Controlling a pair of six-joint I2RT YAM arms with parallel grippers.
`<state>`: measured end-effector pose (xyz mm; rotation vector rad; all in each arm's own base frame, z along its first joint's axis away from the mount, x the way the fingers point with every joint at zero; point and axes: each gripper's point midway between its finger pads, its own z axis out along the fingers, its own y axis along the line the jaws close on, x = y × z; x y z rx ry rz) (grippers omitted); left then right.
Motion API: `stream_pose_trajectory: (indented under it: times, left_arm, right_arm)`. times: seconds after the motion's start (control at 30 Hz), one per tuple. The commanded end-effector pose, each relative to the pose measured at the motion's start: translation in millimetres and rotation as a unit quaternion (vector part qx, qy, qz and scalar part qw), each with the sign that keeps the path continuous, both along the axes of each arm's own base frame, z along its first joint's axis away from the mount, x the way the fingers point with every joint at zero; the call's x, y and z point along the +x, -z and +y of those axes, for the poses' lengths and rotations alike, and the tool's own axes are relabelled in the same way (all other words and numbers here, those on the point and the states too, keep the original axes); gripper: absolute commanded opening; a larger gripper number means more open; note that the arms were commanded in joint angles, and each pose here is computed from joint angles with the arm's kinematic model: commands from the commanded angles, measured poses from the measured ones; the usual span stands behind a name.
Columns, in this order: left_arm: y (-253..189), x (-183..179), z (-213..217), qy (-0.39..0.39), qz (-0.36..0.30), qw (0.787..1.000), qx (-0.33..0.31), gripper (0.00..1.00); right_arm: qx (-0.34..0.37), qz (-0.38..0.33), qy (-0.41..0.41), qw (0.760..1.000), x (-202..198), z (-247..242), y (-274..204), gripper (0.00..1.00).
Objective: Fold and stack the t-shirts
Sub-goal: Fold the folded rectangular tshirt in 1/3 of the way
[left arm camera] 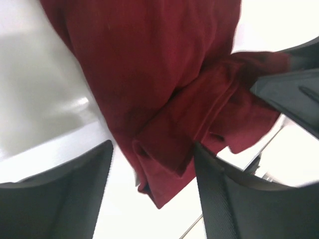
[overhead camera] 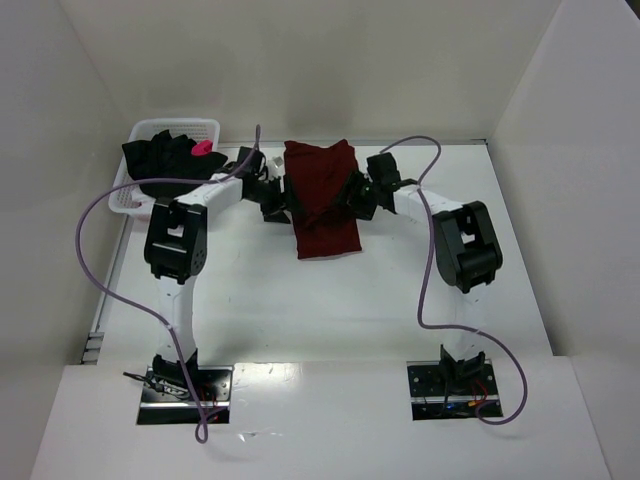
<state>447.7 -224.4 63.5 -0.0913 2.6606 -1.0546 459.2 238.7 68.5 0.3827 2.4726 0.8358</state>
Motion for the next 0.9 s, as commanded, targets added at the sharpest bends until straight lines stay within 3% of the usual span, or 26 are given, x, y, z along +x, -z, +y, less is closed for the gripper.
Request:
stream_pose_trajectory:
  times: [0.0,0.13,0.2,0.3,0.37,0.43,0.47,0.53,0.57,0.6,0.67,0.7,0.8,0.83,0.87]
  left_arm:
    - [-34,27,5,0.003,-0.068,0.997,-0.031,0.75]
    - [-68,36,13,-0.004,-0.113,0.993,-0.042,0.87]
    - [-90,35,19,-0.006,-0.138,0.989,-0.043,0.89]
    - [-108,21,23,-0.009,-0.156,0.987,-0.042,0.89]
    - [-117,13,23,-0.016,-0.165,0.985,-0.05,0.86]
    - [-123,-3,20,-0.008,-0.172,0.984,-0.055,0.77]
    - [-124,-10,14,0.003,-0.173,0.983,-0.062,0.71]
    - [-123,-20,8,0.01,-0.165,0.984,-0.068,0.48]
    - [-111,-29,2,0.017,-0.149,0.987,-0.066,0.25]
    - [-106,-34,-3,0.02,-0.141,0.987,-0.068,0.19]
    - [-95,-43,-6,0.025,-0.126,0.99,-0.066,0.16]
    - [-84,-55,-14,0.036,-0.11,0.991,-0.064,0.24]
    - [-58,-62,-12,0.027,-0.091,0.995,-0.038,0.53]
    - [-48,-71,-14,0.03,-0.079,0.996,-0.031,0.64]
    - [-38,-71,-12,0.027,-0.073,0.997,-0.024,0.67]
  right_arm:
    - [0.014,-0.073,0.021,0.997,35,-11,-45,0.76]
    - [0.016,-0.101,0.037,0.994,41,-31,-74,0.9]
    - [0.007,-0.125,0.052,0.991,40,-43,-97,0.95]
    - [-0.005,-0.137,0.059,0.989,27,-55,-106,0.93]
    - [-0.004,-0.158,0.056,0.986,18,-58,-123,0.7]
    - [0.006,-0.148,0.041,0.988,5,-54,-117,0.49]
    - [0.012,-0.146,0.033,0.989,3,-52,-114,0.33]
    - [0.02,-0.122,0.025,0.992,-8,-49,-98,0.2]
    - [0.018,-0.114,0.019,0.993,-14,-44,-91,0.13]
    - [0.015,-0.1,0.018,0.995,-20,-46,-79,0.12]
    - [0.003,-0.085,0.011,0.996,-32,-37,-66,0.2]
    - [-0.01,-0.073,0.011,0.997,-38,-41,-53,0.36]
    - [-0.034,-0.058,0.012,0.998,-54,-43,-36,0.59]
    - [-0.039,-0.052,0.009,0.998,-59,-45,-29,0.63]
    - [-0.041,-0.045,0.009,0.998,-62,-46,-23,0.67]
